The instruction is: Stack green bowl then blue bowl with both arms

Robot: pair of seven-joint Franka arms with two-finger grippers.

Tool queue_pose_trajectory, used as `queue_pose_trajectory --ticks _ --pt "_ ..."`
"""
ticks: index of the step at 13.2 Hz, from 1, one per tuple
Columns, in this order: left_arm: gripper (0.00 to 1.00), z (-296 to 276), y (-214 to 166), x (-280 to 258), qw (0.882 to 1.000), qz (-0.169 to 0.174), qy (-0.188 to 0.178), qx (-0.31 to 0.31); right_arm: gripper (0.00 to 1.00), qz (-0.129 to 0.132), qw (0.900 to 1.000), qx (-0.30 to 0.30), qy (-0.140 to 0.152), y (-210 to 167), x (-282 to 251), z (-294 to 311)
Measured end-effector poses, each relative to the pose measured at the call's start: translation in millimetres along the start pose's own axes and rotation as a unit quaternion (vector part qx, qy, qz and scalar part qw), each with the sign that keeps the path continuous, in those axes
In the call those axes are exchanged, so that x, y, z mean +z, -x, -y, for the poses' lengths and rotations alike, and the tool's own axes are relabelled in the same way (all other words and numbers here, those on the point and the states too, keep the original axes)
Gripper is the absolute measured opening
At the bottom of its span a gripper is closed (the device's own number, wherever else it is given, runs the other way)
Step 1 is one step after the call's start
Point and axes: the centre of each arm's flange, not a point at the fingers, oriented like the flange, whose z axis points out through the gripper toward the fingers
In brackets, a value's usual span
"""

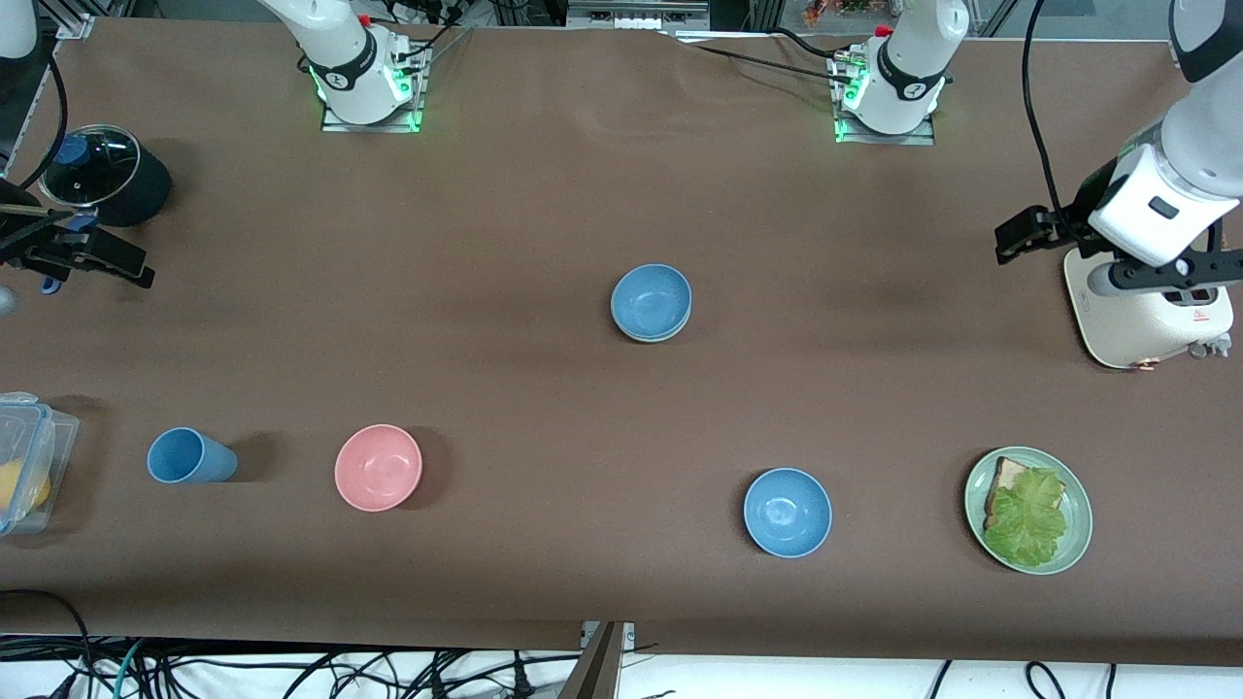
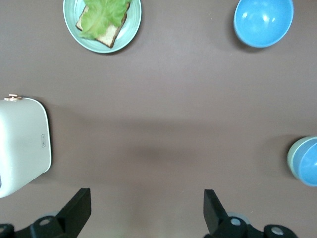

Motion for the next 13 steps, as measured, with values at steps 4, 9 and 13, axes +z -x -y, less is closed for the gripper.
queue_pose_trajectory --ticks 4,9,13 --pt "1.00 4.1 6.9 4.1 1.000 -0.005 0.000 0.018 1.00 0.000 1.000 0.000 0.000 0.0 0.0 0.0" --pt "1.00 2.4 7.0 3.8 1.000 -0.006 0.000 0.020 1.00 0.000 1.000 0.000 0.000 0.0 0.0 0.0" --pt "1.00 -0.3 8.6 1.1 1.000 -0.008 0.006 0.025 1.00 0.000 1.000 0.000 0.000 0.0 0.0 0.0"
